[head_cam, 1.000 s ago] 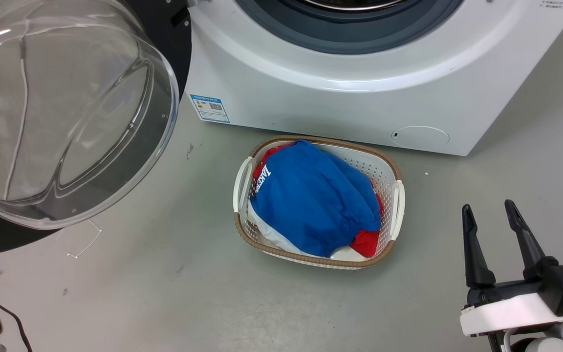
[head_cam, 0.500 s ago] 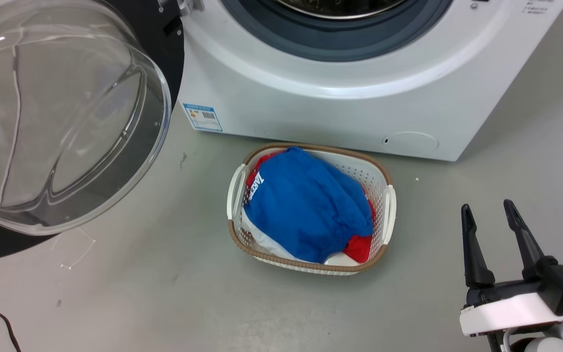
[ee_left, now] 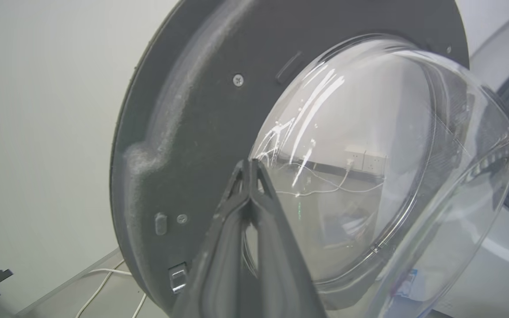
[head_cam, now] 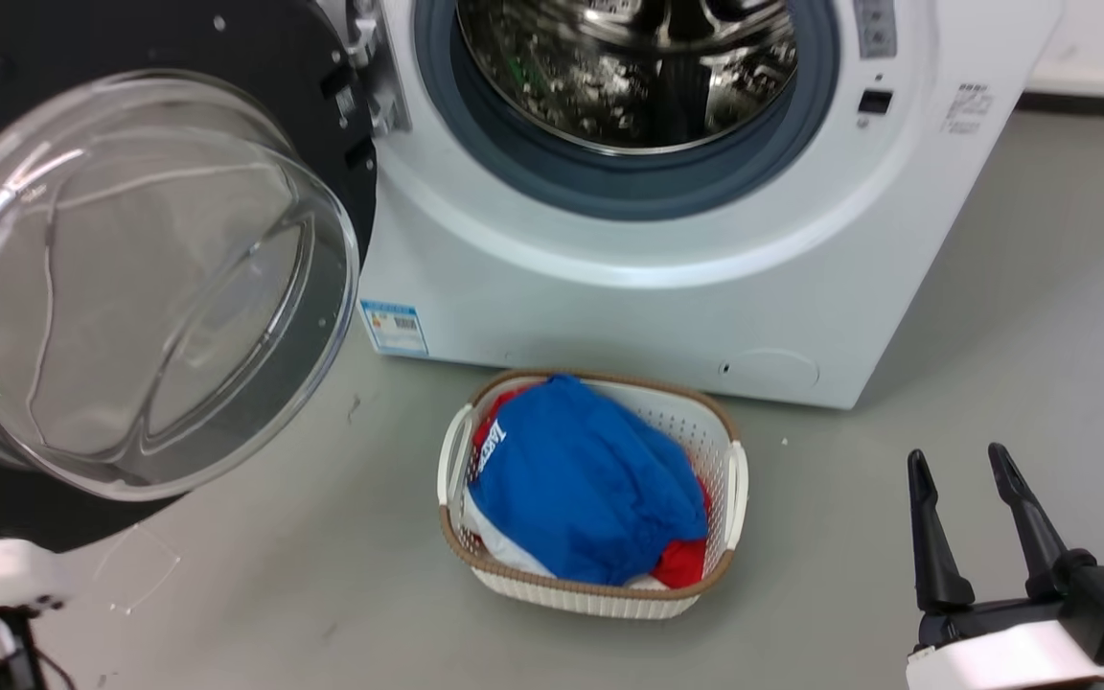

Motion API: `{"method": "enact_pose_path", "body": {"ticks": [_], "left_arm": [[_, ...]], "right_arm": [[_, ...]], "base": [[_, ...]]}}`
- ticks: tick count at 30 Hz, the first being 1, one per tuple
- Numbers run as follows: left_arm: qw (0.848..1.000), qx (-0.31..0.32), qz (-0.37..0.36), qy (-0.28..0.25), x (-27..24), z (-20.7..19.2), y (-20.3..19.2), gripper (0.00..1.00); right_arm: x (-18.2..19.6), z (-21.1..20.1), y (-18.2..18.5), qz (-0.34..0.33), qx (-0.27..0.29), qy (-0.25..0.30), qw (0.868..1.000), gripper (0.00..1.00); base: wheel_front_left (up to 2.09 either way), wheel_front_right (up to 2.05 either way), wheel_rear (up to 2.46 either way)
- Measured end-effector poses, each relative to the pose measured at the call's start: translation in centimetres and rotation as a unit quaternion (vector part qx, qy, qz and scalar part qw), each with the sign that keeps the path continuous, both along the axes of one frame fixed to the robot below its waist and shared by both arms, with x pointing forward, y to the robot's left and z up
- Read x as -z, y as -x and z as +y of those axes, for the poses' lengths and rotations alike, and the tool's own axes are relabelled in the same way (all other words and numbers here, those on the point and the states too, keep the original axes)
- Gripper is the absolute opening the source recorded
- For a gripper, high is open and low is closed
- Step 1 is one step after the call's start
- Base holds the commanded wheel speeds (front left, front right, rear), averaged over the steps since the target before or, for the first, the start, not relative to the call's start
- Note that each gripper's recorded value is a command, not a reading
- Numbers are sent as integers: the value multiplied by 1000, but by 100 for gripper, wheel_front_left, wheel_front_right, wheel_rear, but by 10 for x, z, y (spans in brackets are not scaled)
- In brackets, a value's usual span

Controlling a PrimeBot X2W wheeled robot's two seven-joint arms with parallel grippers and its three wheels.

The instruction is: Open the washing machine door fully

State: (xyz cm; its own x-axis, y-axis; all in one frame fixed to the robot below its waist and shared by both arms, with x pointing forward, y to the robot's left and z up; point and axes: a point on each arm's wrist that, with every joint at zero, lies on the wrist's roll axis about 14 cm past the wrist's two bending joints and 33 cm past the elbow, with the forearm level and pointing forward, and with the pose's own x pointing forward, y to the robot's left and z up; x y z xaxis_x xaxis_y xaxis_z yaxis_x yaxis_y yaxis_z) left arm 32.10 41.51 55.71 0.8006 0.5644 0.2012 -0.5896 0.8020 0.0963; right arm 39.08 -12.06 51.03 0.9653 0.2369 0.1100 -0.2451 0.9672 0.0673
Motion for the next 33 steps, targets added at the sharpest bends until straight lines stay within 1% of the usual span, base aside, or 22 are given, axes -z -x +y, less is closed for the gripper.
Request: {"method": "enact_pose_path", "body": {"ticks": [4,10,16,25,26,27,28,33], "left_arm": [[999,34,-33,1,-14,-28,-3,0],[993,96,-61,-20,-33,-71,-5,0],[984,163,-67,-22,-34,-120,-12,0],[965,257,-53,-5,-22,-187,-27,0],[963,266,-49,-3,-18,-194,-28,20],[962,270,-48,1,-16,-199,-29,66],[960,275,-49,5,-16,-203,-30,100],[953,301,-33,20,-3,-224,-32,100]], "right_arm": [[-16,-5,9,-22,6,0,1000,100],[-30,-17,23,-43,23,-2,999,100],[-37,-32,35,-53,45,0,998,100],[-42,-51,46,-62,74,2,995,100],[-42,-52,47,-62,77,2,995,100],[-42,-54,48,-61,79,3,995,100],[-41,-56,49,-60,82,3,995,100],[-42,-61,52,-61,91,3,994,100]], "base": [[0,0,0],[0,0,0],[0,0,0],[0,0,0],[0,0,0],[0,0,0],[0,0,0],[0,0,0]]}}
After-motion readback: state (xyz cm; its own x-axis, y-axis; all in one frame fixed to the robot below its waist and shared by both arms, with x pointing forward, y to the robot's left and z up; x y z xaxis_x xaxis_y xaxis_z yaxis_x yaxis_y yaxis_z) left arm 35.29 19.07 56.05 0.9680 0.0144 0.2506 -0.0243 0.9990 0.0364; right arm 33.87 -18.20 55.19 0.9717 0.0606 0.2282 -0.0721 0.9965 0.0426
